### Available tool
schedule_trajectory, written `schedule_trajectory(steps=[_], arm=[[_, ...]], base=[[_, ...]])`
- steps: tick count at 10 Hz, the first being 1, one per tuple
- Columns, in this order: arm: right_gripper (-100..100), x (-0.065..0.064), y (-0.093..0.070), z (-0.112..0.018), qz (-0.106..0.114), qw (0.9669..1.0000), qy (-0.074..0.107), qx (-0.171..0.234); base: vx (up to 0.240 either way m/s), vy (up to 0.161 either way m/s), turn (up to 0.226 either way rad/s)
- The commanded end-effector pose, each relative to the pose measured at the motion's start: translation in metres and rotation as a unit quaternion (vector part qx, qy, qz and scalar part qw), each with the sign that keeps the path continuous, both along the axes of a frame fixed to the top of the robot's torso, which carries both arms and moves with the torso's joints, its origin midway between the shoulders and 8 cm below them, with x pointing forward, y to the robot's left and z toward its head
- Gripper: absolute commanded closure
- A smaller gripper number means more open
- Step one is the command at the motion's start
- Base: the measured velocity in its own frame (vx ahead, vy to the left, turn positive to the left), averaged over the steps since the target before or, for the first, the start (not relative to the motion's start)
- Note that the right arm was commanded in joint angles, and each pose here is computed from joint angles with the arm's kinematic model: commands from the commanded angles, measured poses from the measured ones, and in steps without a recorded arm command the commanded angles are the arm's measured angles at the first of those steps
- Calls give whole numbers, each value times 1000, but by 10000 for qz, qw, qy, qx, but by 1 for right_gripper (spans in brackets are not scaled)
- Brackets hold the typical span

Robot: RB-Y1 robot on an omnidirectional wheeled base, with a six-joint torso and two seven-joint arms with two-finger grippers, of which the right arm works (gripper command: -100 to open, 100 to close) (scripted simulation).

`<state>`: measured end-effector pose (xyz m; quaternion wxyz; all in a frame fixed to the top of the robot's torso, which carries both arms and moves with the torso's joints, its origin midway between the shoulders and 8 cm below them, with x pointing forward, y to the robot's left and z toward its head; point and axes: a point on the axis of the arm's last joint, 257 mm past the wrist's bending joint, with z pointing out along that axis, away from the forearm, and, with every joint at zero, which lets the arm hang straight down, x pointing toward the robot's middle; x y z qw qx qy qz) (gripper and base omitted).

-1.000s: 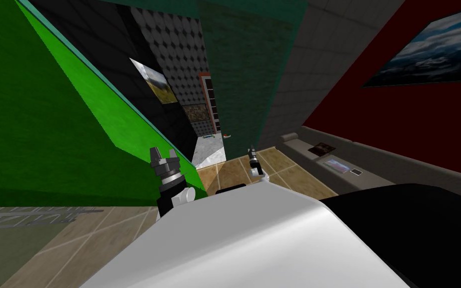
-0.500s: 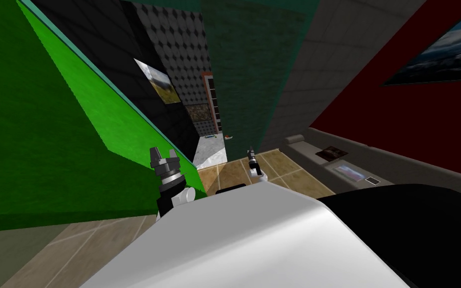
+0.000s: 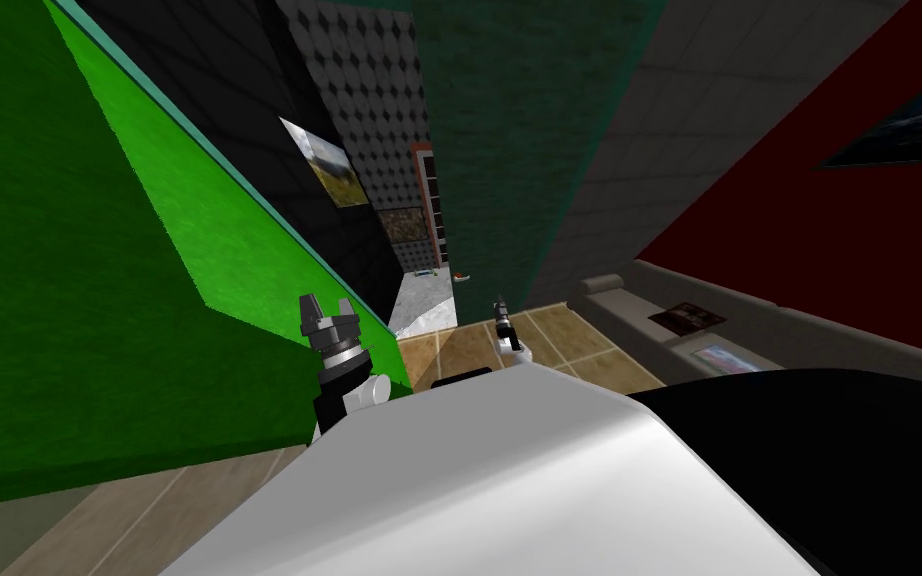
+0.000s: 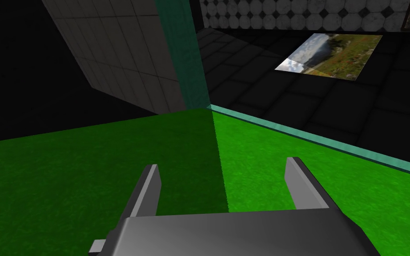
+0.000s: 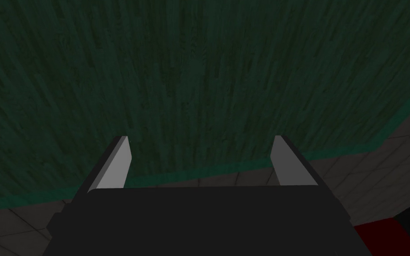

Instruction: Pull the door open

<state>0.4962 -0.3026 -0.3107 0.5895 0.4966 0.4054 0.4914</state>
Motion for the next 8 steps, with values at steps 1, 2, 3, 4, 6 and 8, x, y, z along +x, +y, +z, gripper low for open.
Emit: schedule_trajectory(steps=[1, 2, 3, 4, 6, 8], arm=[[-100, 1, 2, -7, -22, 10000, 74, -1], [-100, 1, 4, -12, -33, 9999, 118, 2], [-100, 2, 5, -16, -44, 9999, 163, 4], [-100, 2, 6, -20, -55, 9998, 207, 6], [-100, 2, 9, -29, -74, 9995, 294, 11], [-100, 2, 15, -40, -95, 9991, 411, 25]], base=[[87, -32, 100], [81, -33, 96], [90, -30, 100], [100, -17, 83], [90, -14, 89], [81, -26, 127]])
